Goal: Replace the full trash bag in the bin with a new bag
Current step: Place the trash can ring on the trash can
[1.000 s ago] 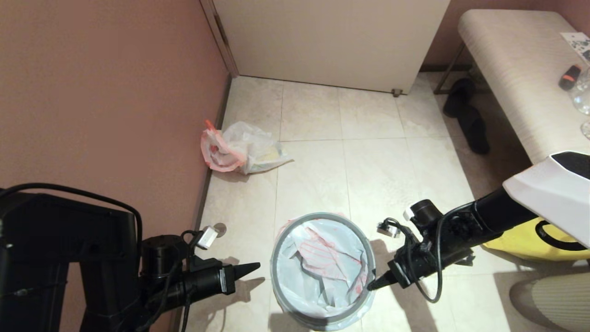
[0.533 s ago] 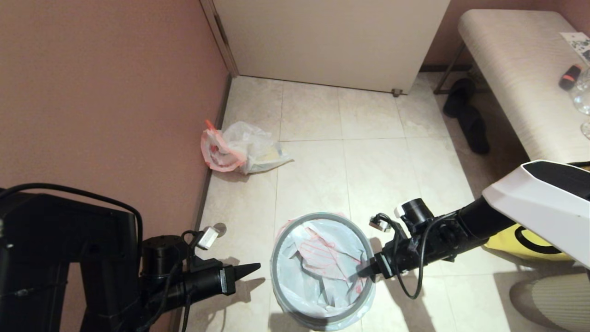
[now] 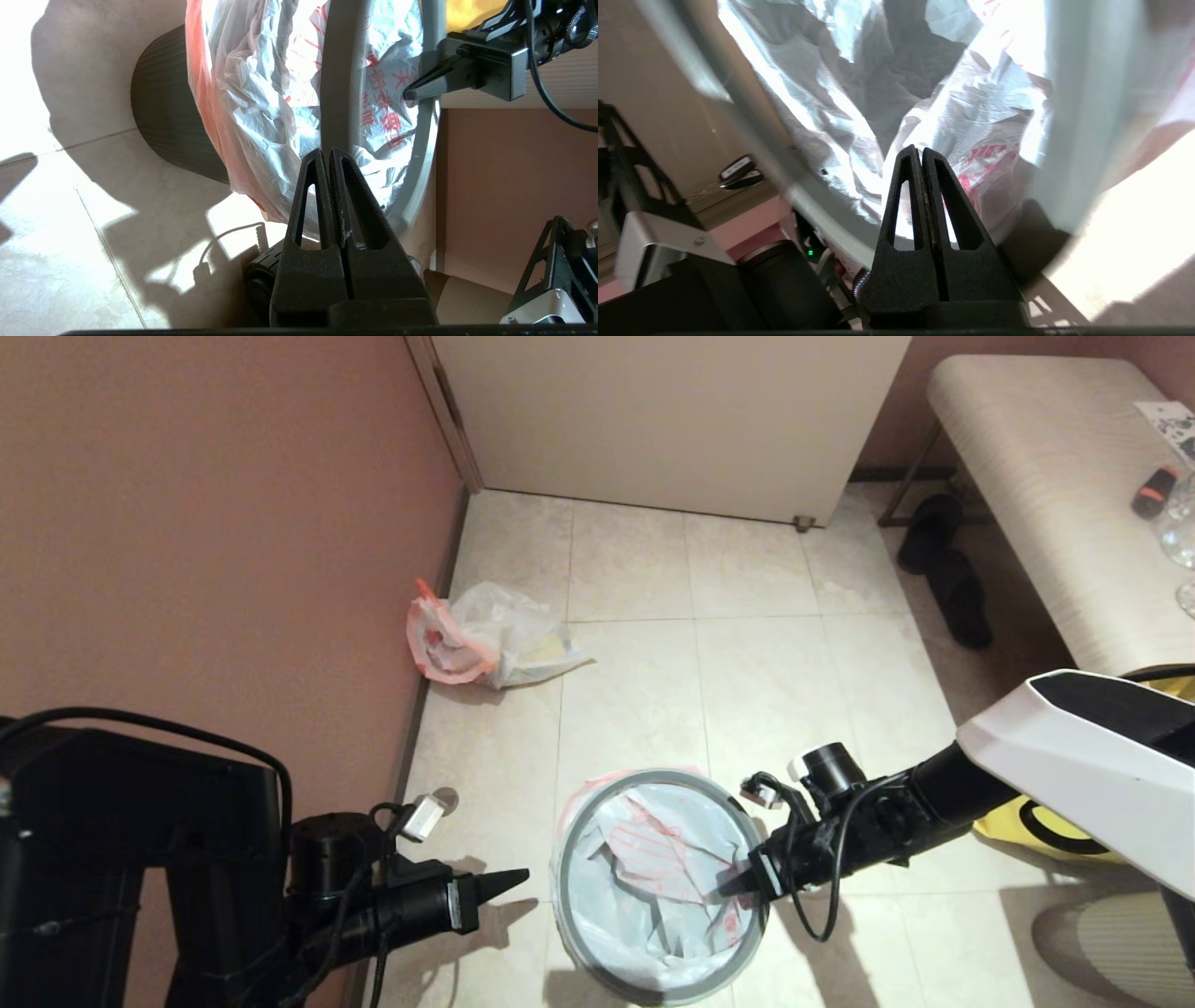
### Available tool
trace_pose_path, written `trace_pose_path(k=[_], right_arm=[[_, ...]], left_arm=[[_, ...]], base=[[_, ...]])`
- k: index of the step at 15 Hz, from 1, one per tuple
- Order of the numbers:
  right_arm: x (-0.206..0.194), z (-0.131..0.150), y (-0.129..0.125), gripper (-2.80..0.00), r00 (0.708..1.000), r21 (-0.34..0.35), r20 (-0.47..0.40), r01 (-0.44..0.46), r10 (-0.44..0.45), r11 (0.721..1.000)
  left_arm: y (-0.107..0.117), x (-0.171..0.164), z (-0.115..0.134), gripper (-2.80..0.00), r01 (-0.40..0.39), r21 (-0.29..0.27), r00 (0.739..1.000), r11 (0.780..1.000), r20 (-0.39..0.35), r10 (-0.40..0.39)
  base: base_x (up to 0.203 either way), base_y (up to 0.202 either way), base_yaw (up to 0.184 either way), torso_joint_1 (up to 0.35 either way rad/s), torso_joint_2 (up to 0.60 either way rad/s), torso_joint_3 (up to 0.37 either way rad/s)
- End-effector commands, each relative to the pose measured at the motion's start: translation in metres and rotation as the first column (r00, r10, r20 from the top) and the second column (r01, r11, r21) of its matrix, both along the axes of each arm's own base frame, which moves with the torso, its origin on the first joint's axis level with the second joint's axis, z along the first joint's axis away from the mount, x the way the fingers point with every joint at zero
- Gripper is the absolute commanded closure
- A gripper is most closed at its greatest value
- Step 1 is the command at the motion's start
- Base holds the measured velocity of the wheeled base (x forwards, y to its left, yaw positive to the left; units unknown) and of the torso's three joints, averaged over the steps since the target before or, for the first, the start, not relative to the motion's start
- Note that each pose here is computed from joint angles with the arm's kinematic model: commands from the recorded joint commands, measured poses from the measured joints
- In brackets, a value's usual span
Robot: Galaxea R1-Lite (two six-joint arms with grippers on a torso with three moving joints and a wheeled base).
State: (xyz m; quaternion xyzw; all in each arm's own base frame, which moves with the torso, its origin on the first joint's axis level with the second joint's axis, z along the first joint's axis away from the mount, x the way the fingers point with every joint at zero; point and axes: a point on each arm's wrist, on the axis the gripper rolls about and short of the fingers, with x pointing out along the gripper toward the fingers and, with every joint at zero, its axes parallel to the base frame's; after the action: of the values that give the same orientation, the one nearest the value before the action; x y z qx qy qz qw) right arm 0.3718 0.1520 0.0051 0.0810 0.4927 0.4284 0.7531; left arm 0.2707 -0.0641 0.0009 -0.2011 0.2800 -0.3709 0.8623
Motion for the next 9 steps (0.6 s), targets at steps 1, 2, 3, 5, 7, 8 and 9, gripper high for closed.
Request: trace_pose_path(k=[1,2,3,5,7,8,9], right_arm=[[-0.001,-0.004,0.004,0.00,1.000,-0.006,-0.005,-0.008,0.008,1.000],[-0.001,-0.003,0.005,0.00,1.000,-0.006,-0.003,-0.011,0.011,1.000],[-0.002,-0.003,0.007,0.00,1.000,-0.007,-0.003,-0.016,0.016,1.000],[-0.004,0.002,0.007,0.00,1.000,-0.005,0.007,-0.019,0.019,1.000],[-0.006,0.010,0.009,0.00,0.999,0.001,0.024,-0.025,0.025,1.000],[-0.007,0.010,0.012,0.00,0.999,0.002,0.025,-0.032,0.031,1.000],[-0.010,0.010,0.015,0.00,0.999,0.001,0.022,-0.041,0.041,0.999]], left_arm=[[0.000,0.002,0.004,0.00,0.003,-0.011,0.999,1.000,0.045,-0.002],[0.000,0.002,0.003,0.00,0.003,-0.010,0.999,1.000,0.043,-0.002],[0.000,0.002,0.003,0.00,0.003,-0.010,0.999,1.000,0.043,-0.002],[-0.002,0.002,0.003,0.00,0.007,-0.010,0.999,1.000,0.043,-0.007],[-0.002,0.002,0.003,0.00,0.007,-0.010,0.999,1.000,0.042,-0.007],[-0.002,0.001,0.003,0.00,0.007,-0.010,0.999,1.000,0.040,-0.007],[-0.002,0.002,0.003,0.00,0.007,-0.010,0.999,1.000,0.041,-0.007]], base=[[0.000,0.000,0.000,0.000,0.00,0.000],[0.000,0.000,0.000,0.000,0.00,0.000],[0.000,0.000,0.000,0.000,0.00,0.000],[0.000,0.000,0.000,0.000,0.00,0.000],[0.000,0.000,0.000,0.000,0.00,0.000],[0.000,0.000,0.000,0.000,0.00,0.000],[0.000,0.000,0.000,0.000,0.00,0.000]])
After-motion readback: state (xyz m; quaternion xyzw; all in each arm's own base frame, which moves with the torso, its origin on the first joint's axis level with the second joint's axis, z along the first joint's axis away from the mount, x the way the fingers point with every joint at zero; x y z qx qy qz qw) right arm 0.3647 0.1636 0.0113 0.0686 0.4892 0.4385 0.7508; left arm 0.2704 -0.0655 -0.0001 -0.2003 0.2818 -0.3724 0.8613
